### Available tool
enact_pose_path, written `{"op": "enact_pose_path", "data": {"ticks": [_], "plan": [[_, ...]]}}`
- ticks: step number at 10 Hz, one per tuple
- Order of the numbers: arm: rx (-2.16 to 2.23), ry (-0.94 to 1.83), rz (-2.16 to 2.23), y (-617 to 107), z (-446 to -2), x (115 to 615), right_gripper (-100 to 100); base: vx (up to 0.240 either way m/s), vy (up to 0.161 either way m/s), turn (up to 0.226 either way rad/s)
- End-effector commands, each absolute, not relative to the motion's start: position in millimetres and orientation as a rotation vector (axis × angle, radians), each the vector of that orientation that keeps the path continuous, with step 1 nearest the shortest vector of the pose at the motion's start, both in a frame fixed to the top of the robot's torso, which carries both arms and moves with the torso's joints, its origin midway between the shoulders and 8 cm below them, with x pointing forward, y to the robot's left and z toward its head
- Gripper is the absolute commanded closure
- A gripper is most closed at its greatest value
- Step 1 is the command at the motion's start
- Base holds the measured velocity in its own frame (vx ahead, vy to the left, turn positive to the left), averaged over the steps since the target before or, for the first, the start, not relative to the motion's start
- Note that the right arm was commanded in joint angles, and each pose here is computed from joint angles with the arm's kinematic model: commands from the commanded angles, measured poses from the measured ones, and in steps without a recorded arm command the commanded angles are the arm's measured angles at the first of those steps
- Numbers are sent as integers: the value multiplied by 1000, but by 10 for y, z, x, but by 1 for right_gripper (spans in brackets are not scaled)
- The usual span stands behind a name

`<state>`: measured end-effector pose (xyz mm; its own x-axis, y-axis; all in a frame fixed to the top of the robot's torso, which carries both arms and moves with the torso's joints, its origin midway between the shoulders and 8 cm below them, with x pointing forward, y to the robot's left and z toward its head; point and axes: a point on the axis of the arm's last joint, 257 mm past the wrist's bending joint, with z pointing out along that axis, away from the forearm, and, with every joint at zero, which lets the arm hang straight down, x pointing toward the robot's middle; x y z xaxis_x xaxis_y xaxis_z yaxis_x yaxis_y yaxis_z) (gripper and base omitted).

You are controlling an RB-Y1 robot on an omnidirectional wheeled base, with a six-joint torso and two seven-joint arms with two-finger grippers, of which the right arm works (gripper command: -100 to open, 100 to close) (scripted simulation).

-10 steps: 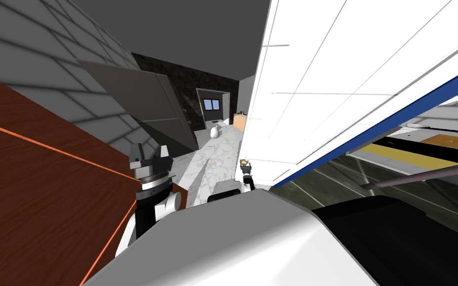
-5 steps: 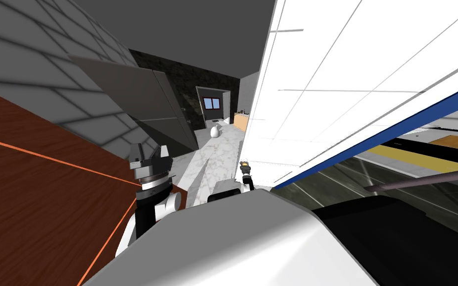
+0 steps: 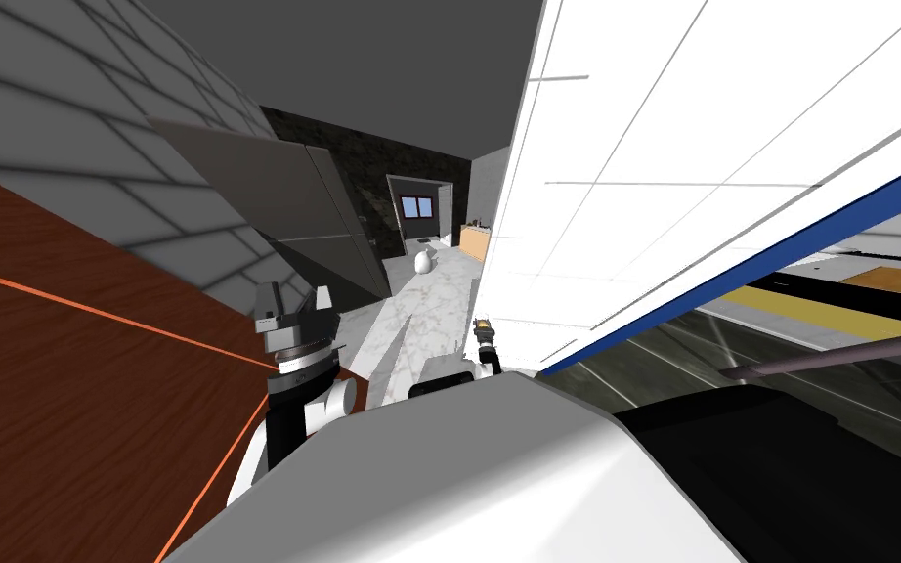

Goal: Push the door open

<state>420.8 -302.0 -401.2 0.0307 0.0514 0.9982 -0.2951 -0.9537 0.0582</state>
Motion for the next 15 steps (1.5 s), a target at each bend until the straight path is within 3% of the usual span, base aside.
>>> {"op": "enact_pose_path", "data": {"ticks": [1, 10, 15], "plan": [[2017, -263, 2015, -3207, -3914, 4224, 100, 152, 42, -46], [1990, -413, 1971, -3449, -3944, 4149, 100, 185, 21, -57], [1913, -450, 1925, -3944, -3862, 4055, 100, 189, 16, -51]]}}
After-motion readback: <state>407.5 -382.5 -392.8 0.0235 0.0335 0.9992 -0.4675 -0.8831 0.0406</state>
